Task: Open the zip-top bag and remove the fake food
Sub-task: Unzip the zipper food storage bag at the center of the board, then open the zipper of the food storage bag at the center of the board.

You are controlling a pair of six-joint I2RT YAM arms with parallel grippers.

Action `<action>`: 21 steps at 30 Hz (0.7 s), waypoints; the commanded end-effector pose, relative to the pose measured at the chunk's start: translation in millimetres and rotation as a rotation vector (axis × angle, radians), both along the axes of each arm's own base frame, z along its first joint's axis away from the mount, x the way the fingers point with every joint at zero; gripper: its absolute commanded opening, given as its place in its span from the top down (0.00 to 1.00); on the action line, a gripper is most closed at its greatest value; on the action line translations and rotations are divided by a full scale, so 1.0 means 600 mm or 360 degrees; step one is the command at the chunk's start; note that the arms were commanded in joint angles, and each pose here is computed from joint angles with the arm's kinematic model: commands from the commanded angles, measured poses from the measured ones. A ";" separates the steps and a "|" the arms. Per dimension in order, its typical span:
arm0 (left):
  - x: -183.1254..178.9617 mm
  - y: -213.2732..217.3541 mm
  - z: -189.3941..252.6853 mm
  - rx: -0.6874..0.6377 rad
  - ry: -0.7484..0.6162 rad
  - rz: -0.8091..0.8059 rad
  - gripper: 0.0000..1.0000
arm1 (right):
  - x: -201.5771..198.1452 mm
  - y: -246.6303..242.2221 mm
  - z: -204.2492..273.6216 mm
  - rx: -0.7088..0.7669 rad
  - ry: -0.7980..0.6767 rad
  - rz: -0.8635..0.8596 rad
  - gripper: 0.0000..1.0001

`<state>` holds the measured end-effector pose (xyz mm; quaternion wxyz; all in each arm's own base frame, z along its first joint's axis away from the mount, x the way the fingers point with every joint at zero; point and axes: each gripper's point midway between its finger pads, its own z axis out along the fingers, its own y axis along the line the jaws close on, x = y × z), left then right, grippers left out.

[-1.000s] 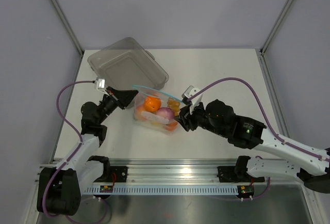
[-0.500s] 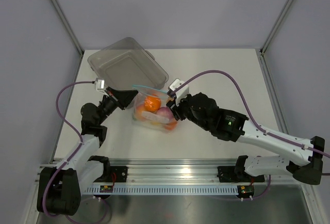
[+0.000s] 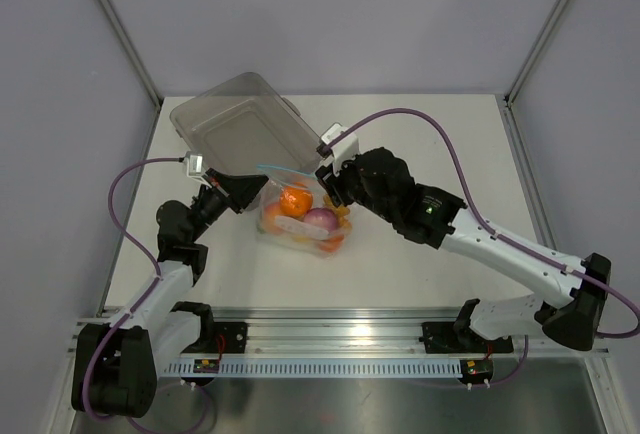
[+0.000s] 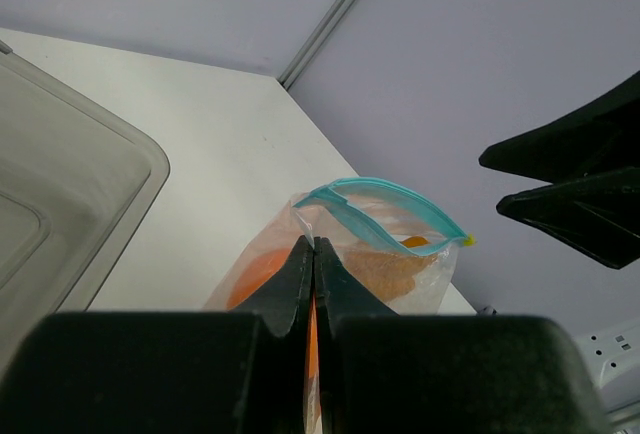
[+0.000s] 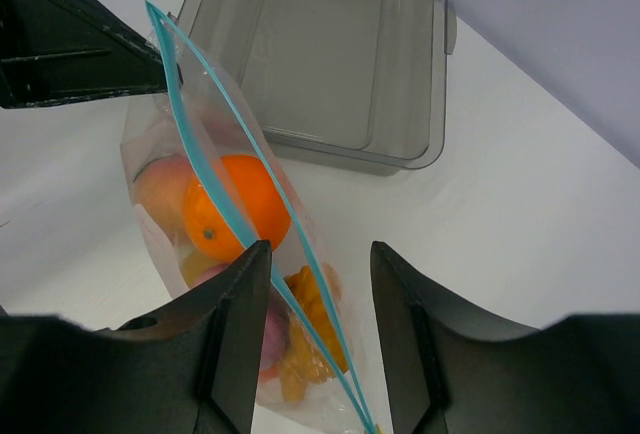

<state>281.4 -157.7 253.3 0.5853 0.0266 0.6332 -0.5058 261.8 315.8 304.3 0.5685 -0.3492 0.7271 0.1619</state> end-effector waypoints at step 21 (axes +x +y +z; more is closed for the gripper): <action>-0.009 0.000 0.026 0.0003 -0.0149 -0.0015 1.00 | 0.036 0.046 -0.015 0.0020 0.0073 0.0197 0.48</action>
